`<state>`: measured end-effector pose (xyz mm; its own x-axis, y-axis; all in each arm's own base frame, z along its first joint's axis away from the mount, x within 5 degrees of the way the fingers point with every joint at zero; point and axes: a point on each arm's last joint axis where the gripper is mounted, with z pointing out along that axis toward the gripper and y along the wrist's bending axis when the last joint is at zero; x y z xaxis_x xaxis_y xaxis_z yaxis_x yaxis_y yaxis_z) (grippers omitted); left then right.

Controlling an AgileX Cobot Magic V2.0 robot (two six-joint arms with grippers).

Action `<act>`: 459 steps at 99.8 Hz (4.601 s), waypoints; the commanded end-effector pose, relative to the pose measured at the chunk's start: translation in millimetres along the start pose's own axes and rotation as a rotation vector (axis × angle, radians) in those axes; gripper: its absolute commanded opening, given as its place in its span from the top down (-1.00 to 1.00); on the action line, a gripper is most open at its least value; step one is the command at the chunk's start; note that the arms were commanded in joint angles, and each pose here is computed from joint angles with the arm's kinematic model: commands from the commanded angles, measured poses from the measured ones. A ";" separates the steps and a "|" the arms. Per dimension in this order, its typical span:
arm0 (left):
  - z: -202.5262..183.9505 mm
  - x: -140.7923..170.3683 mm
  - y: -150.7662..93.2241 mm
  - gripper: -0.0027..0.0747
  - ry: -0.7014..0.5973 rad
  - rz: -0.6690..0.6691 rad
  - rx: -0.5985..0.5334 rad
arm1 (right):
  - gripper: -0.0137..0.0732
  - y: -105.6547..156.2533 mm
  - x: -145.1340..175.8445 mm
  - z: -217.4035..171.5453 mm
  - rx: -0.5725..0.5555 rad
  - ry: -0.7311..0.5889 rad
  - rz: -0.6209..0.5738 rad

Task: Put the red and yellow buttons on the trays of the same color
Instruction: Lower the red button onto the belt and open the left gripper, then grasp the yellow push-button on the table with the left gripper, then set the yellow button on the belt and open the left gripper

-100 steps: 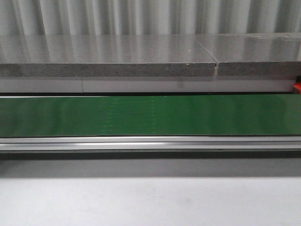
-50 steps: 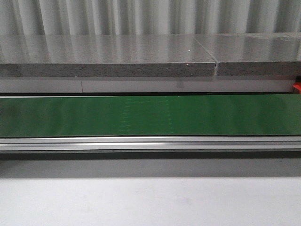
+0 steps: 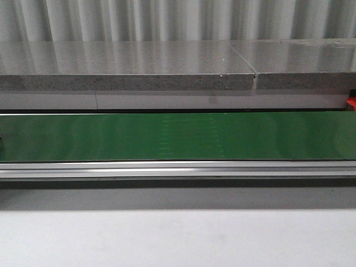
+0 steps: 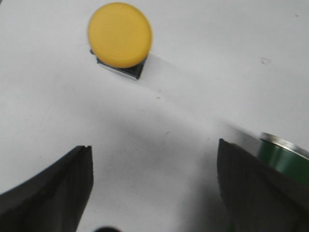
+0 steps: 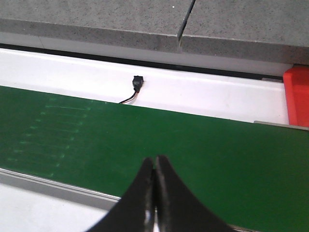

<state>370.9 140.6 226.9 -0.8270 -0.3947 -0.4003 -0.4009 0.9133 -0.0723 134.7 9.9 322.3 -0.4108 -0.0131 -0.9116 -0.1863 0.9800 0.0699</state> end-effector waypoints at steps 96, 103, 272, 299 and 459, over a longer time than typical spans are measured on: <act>37.2 -70.3 12.2 0.37 -0.136 -0.047 0.010 | 0.87 -1.2 -12.0 -4.8 0.025 -0.076 0.006; 33.8 -70.7 11.4 0.69 -0.136 -0.052 0.017 | 0.87 -1.2 -12.0 -4.8 0.025 -0.076 0.006; -77.4 65.3 -90.0 0.57 -0.190 0.267 0.168 | 0.87 -1.2 -12.0 -4.8 0.025 -0.076 0.006; -77.8 66.0 -92.3 -0.66 -0.183 0.234 0.198 | 0.87 -1.2 -12.0 -4.8 0.025 -0.076 0.006; -214.2 270.5 -27.0 0.99 -0.873 0.384 0.432 | 0.87 -1.2 -12.1 -4.8 0.024 -0.076 0.007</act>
<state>72.6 -12.1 303.5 -0.3025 -0.0036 -0.9532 0.1405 0.9889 -0.0483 134.7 9.9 322.3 -0.4105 -0.0147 -0.9118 -0.1870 0.9800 0.0684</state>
